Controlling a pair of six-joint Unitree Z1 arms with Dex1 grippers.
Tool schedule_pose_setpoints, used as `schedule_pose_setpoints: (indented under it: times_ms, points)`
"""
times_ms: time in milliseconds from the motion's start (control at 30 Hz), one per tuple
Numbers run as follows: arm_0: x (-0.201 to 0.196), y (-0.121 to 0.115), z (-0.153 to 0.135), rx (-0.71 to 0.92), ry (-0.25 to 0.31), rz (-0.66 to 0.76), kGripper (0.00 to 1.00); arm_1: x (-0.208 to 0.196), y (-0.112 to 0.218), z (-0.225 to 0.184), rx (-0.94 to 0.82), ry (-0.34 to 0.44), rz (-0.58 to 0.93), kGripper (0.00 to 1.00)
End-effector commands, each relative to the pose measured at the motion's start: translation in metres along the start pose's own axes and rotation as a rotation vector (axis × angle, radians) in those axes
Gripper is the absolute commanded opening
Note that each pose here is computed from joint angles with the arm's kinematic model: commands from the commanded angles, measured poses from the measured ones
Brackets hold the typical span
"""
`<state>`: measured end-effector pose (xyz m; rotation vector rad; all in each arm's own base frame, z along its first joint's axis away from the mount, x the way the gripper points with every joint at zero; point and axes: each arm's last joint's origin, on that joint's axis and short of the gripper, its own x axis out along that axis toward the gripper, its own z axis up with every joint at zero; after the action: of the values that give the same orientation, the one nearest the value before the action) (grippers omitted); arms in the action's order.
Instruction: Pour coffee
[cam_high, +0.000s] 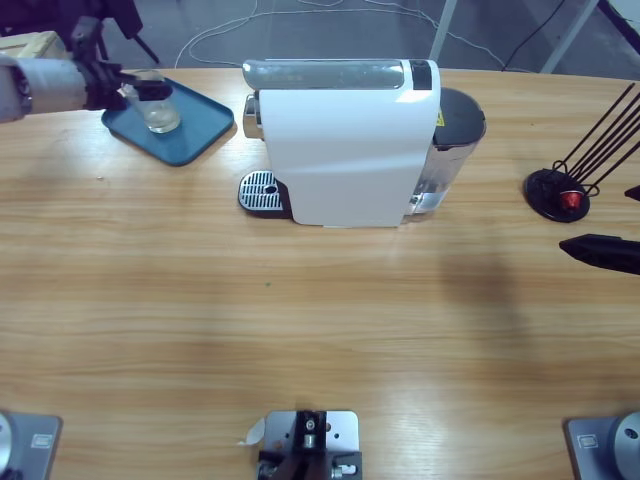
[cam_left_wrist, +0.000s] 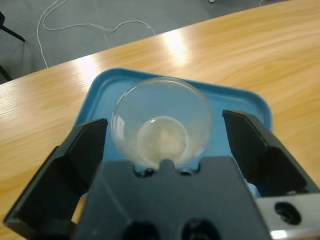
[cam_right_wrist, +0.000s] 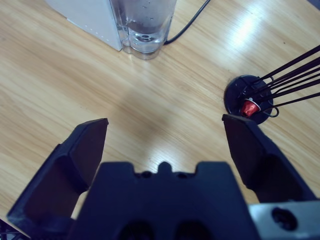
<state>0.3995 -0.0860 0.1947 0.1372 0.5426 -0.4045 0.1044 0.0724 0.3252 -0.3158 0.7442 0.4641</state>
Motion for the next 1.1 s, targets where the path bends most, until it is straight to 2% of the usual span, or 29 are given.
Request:
schedule_pose_setpoints:
  times_ms: [33, 133, 300, 367, 467, 567, 633, 667, 733, 800, 933, 1033, 1100]
  points:
    - [-0.13, -0.014, 0.039, -0.103, -0.145, -0.033, 1.0, 0.008, 0.0, -0.006, -0.003, 0.035, -0.048, 1.0]
    - [-0.188, -0.041, 0.04, -0.118, -0.167, -0.125, 1.0, 0.004, -0.003, -0.009, -0.006, 0.03, -0.08, 1.0]
    - [-0.272, -0.079, 0.015, -0.081, -0.181, -0.253, 1.0, -0.01, -0.006, -0.017, 0.0, 0.009, -0.084, 1.0]
    - [-0.288, -0.093, -0.001, -0.053, -0.148, -0.318, 1.0, -0.015, -0.006, -0.019, 0.003, -0.003, -0.082, 1.0]
    - [-0.302, -0.111, -0.032, 0.004, -0.043, -0.433, 1.0, -0.016, -0.007, -0.02, 0.004, -0.01, -0.078, 1.0]
    - [-0.315, -0.115, -0.057, 0.041, 0.013, -0.478, 1.0, -0.017, -0.007, -0.02, 0.005, -0.015, -0.079, 1.0]
    - [-0.322, -0.115, -0.076, 0.051, 0.031, -0.501, 1.0, -0.019, -0.007, -0.021, 0.006, -0.024, -0.079, 1.0]
    - [-0.326, -0.114, -0.086, 0.055, 0.027, -0.515, 1.0, -0.021, -0.007, -0.022, 0.006, -0.032, -0.076, 1.0]
    - [-0.336, -0.112, -0.098, 0.061, -0.028, -0.519, 1.0, -0.025, -0.008, -0.025, 0.008, -0.053, -0.069, 0.999]
    - [-0.337, -0.11, -0.103, 0.062, -0.052, -0.49, 1.0, -0.027, -0.008, -0.026, 0.009, -0.064, -0.066, 0.995]
    - [-0.332, -0.111, -0.097, 0.054, -0.02, -0.498, 1.0, -0.033, -0.009, -0.032, 0.014, -0.096, -0.065, 0.995]
    - [-0.348, -0.109, -0.085, 0.05, -0.005, -0.489, 1.0, -0.038, -0.01, -0.038, 0.021, -0.123, -0.064, 0.996]
    - [-0.356, -0.107, -0.087, 0.053, 0.006, -0.475, 1.0, -0.037, -0.01, -0.037, 0.02, -0.118, -0.064, 0.996]
